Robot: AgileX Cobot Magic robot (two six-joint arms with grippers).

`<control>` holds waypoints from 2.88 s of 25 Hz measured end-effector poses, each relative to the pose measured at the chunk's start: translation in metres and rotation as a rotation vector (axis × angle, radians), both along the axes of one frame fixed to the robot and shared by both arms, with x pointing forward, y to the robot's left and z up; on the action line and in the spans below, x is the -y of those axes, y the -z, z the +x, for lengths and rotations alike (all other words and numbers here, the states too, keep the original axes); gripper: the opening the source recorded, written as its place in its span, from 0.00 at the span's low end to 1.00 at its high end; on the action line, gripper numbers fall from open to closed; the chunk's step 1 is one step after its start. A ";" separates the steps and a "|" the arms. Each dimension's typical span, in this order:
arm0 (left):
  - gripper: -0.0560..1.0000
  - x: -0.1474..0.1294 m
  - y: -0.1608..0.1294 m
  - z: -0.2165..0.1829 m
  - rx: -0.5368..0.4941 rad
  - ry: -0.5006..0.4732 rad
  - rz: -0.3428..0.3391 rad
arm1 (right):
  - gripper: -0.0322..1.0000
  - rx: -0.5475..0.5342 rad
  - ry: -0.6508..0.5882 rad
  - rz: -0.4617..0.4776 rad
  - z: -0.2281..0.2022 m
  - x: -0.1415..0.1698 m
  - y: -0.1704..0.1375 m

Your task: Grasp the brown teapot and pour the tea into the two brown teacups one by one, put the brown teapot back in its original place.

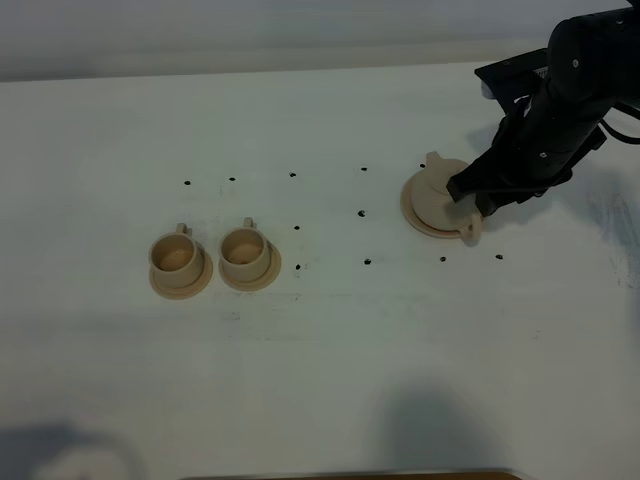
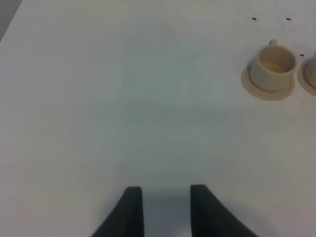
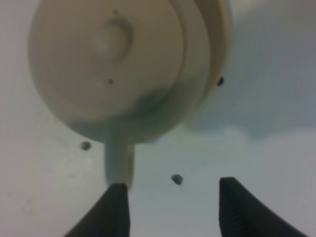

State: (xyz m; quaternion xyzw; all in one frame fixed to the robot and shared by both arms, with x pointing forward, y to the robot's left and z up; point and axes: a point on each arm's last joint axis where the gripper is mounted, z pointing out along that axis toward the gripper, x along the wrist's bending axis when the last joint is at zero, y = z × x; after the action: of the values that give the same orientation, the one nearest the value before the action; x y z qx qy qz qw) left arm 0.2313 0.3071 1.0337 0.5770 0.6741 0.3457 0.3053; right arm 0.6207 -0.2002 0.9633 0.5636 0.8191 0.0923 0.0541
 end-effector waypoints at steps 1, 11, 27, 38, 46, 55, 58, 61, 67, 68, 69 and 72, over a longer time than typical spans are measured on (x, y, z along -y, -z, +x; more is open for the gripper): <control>0.34 0.000 0.000 0.000 0.000 0.000 0.000 | 0.42 0.005 0.004 0.009 0.000 -0.001 0.000; 0.34 0.000 0.000 0.000 0.000 0.000 0.000 | 0.42 0.016 0.000 0.026 0.001 -0.002 -0.001; 0.34 0.000 0.000 0.000 0.000 0.000 0.000 | 0.42 -0.032 0.002 0.011 0.002 -0.005 0.015; 0.34 0.000 0.000 0.000 0.000 0.001 -0.001 | 0.42 -0.024 -0.017 0.016 0.000 -0.014 0.015; 0.34 0.000 0.000 0.000 0.000 0.001 -0.001 | 0.42 -0.013 -0.018 0.018 0.000 -0.014 0.012; 0.34 0.000 0.000 0.000 0.000 0.001 -0.001 | 0.42 -0.010 0.004 0.024 0.001 -0.014 0.014; 0.34 0.000 0.000 0.000 0.000 0.001 -0.001 | 0.42 -0.027 0.014 0.029 0.002 -0.015 0.020; 0.34 0.000 0.000 0.000 0.000 0.001 -0.001 | 0.42 -0.037 0.018 0.031 0.002 -0.016 0.024; 0.34 0.000 0.000 0.000 0.000 0.001 -0.001 | 0.42 -0.037 0.021 0.033 0.002 -0.016 0.024; 0.34 0.000 0.000 0.000 0.000 0.001 -0.001 | 0.42 -0.037 0.021 0.033 0.002 -0.016 0.024; 0.34 0.000 0.000 0.000 0.000 0.001 -0.001 | 0.42 -0.033 0.022 0.034 0.002 -0.016 0.023; 0.34 0.000 0.000 0.000 0.000 0.001 -0.001 | 0.42 -0.033 0.022 0.034 0.002 -0.016 0.024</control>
State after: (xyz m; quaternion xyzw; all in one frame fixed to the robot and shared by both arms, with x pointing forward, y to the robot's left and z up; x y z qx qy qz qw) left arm 0.2313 0.3070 1.0337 0.5770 0.6741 0.3454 0.3056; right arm 0.6231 -0.1844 0.9394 0.5749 0.8119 0.0965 0.0320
